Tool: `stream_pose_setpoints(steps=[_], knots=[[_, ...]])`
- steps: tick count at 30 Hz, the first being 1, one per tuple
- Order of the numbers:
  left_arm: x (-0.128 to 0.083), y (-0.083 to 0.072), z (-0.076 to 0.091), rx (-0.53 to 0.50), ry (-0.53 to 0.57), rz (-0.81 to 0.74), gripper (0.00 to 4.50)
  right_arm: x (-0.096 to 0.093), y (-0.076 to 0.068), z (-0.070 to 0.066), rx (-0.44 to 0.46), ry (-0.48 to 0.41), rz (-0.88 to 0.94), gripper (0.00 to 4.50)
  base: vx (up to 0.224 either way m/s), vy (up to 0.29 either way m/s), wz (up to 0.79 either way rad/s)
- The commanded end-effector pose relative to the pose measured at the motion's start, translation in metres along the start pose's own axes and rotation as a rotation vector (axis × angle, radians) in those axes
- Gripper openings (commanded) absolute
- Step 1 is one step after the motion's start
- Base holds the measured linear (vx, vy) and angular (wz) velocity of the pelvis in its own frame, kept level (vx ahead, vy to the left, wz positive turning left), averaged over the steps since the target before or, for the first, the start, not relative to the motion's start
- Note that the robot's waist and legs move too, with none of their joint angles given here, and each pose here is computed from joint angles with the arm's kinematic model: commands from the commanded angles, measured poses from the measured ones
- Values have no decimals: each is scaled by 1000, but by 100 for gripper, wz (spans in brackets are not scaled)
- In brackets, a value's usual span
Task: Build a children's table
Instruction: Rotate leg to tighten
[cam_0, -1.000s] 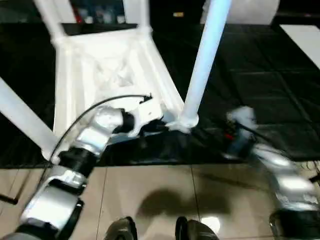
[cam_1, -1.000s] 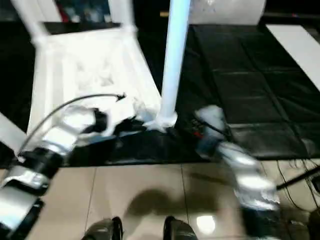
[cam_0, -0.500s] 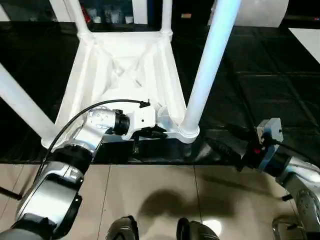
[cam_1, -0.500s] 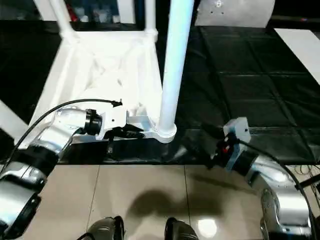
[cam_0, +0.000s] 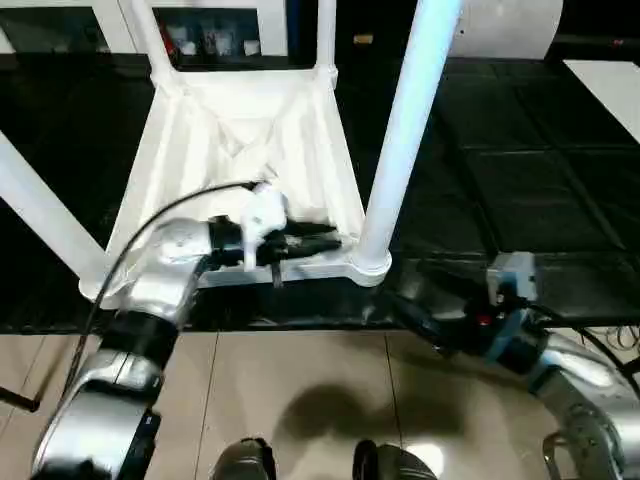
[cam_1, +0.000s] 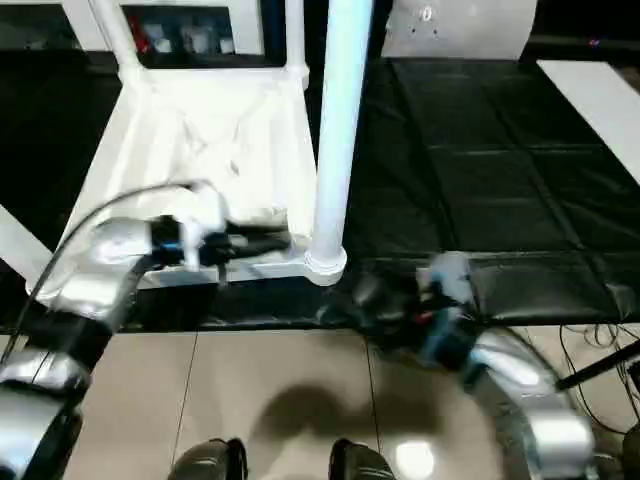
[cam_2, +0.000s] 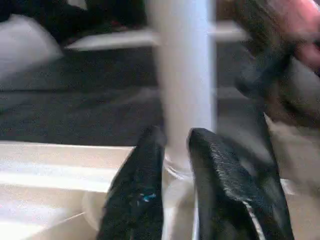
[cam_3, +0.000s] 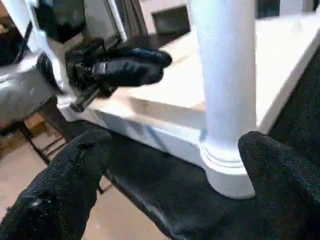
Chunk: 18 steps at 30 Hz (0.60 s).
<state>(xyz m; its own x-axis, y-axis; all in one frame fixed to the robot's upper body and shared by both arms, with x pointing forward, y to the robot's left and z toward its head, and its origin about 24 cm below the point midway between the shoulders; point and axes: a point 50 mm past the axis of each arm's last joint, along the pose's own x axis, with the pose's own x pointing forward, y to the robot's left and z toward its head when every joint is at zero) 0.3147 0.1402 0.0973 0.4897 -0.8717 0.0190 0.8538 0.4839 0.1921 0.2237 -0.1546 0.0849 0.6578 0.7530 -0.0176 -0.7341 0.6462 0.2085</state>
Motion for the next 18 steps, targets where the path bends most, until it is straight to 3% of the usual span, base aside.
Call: stream_pose_setpoints(steps=[1, 2, 3, 6, 8, 9, 10, 13, 15, 18], knots=[[-7, 1, 1, -28, 6, 150, 131, 2, 2, -2, -32, 20, -42, 450, 0, 0, 0], [-13, -3, -3, -60, 10, 255, 134, 3, 3, -6, -41, 49, -70, 450, 0, 0, 0], [-13, -3, -3, -60, 10, 255, 141, 3, 3, -6, -41, 49, -70, 450, 0, 0, 0], [-34, -29, -6, -180, -15, 480, 173, 5, 13, -14, -26, 69, -42, 450, 0, 0, 0], [-44, -43, -7, -193, -10, 538, 185, 8, 17, -14, -14, 55, -21, 450, 0, 0, 0], [-61, -63, -5, -157, -1, 602, 199, 18, 20, -12, -24, 23, -14, 450, 0, 0, 0], [-68, -70, -5, -148, 16, 633, 211, 24, 19, -11, -28, 17, -14, 450, 0, 0, 0], [-77, -76, -8, -157, 57, 691, 220, 35, 16, -8, -52, 7, -7, 450, -44, 20, 1], [-81, -78, -9, -106, 115, 688, 244, 42, 16, -5, -64, 1, 0, 450, -41, 12, 5], [-90, -75, -7, -91, 145, 825, 264, 49, 14, -3, -52, -18, -4, 450, -78, -33, 8]])
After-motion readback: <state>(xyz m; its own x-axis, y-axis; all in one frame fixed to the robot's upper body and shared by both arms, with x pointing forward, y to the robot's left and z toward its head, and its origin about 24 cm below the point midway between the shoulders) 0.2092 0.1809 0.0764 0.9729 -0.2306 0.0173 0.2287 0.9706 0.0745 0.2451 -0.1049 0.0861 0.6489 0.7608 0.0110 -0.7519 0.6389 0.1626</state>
